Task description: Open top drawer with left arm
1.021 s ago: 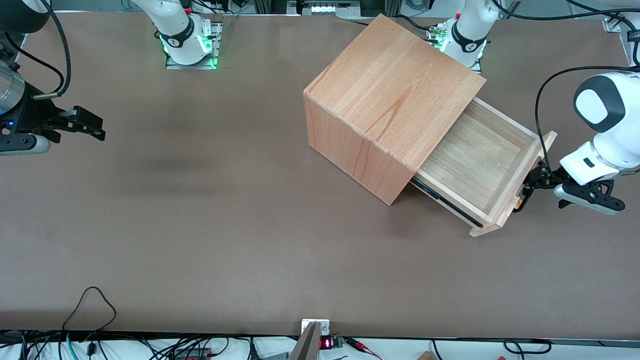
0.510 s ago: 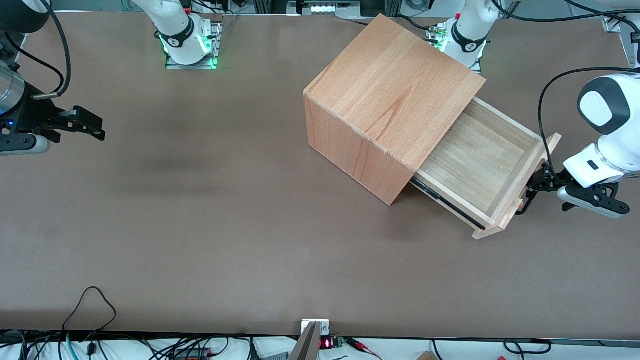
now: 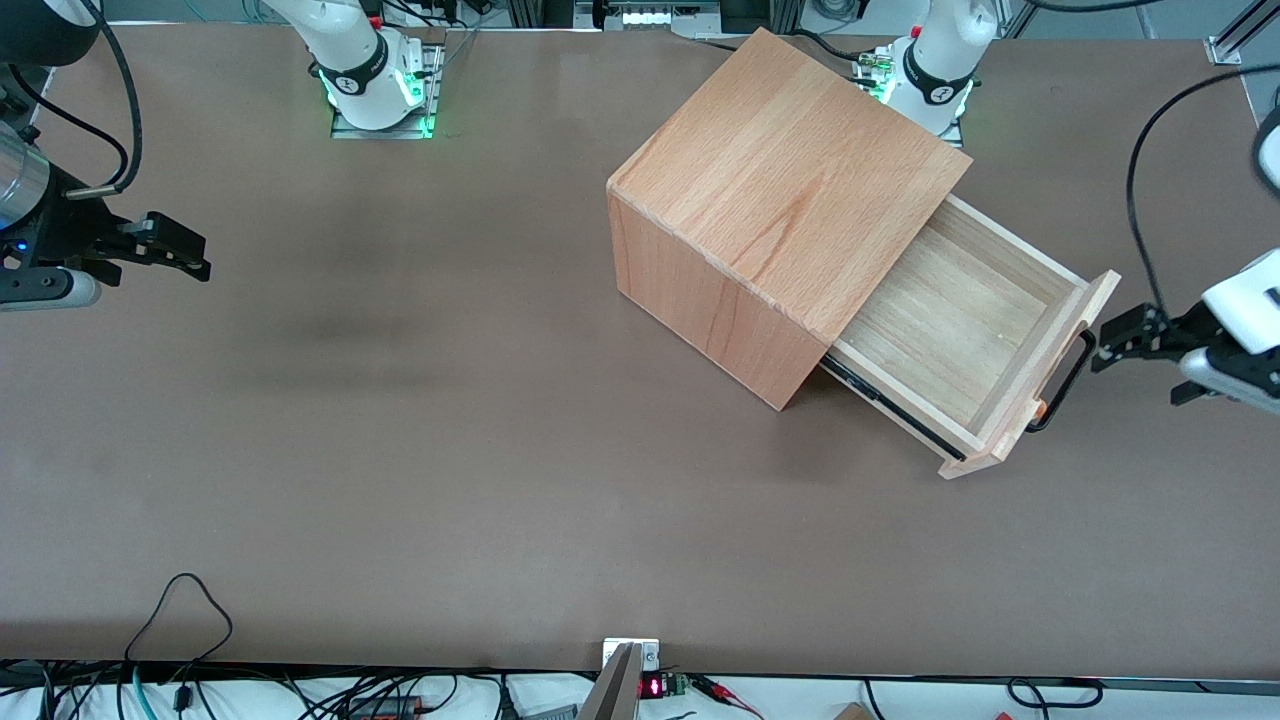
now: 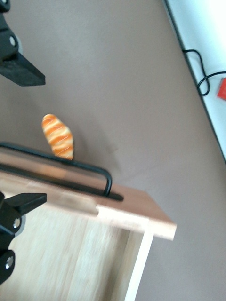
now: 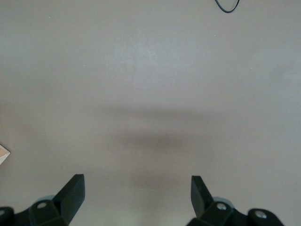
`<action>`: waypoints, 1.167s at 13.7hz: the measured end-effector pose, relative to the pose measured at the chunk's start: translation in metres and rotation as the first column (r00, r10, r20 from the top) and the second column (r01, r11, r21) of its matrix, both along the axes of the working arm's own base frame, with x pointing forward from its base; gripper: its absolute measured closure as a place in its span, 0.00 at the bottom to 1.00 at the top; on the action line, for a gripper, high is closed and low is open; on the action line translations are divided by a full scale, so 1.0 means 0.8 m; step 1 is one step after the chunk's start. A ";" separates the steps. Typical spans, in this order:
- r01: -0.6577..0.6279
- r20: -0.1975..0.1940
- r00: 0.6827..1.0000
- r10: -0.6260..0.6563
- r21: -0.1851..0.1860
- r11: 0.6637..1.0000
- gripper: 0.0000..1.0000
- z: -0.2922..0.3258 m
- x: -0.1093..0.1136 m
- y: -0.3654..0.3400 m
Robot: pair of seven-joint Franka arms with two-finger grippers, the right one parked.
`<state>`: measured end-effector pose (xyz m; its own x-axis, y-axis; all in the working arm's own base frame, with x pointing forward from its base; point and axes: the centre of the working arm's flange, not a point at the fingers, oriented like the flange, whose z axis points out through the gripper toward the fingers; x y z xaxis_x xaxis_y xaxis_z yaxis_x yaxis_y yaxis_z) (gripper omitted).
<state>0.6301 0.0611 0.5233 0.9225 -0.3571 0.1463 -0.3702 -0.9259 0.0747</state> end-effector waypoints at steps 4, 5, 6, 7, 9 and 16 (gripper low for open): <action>-0.108 -0.114 0.987 0.112 0.040 0.993 0.00 0.048 -0.021 0.000; -0.142 -0.135 0.980 0.148 0.050 0.989 0.00 0.061 -0.028 0.000; -0.170 -0.144 0.974 0.177 0.057 0.984 0.00 0.071 -0.035 0.001; -0.192 -0.144 0.969 0.200 0.065 0.979 0.00 0.080 -0.040 0.003; -0.248 -0.145 0.955 0.257 0.082 0.965 0.00 0.094 -0.050 0.006; -0.397 -0.140 0.900 0.412 0.123 0.910 0.00 0.121 -0.071 0.001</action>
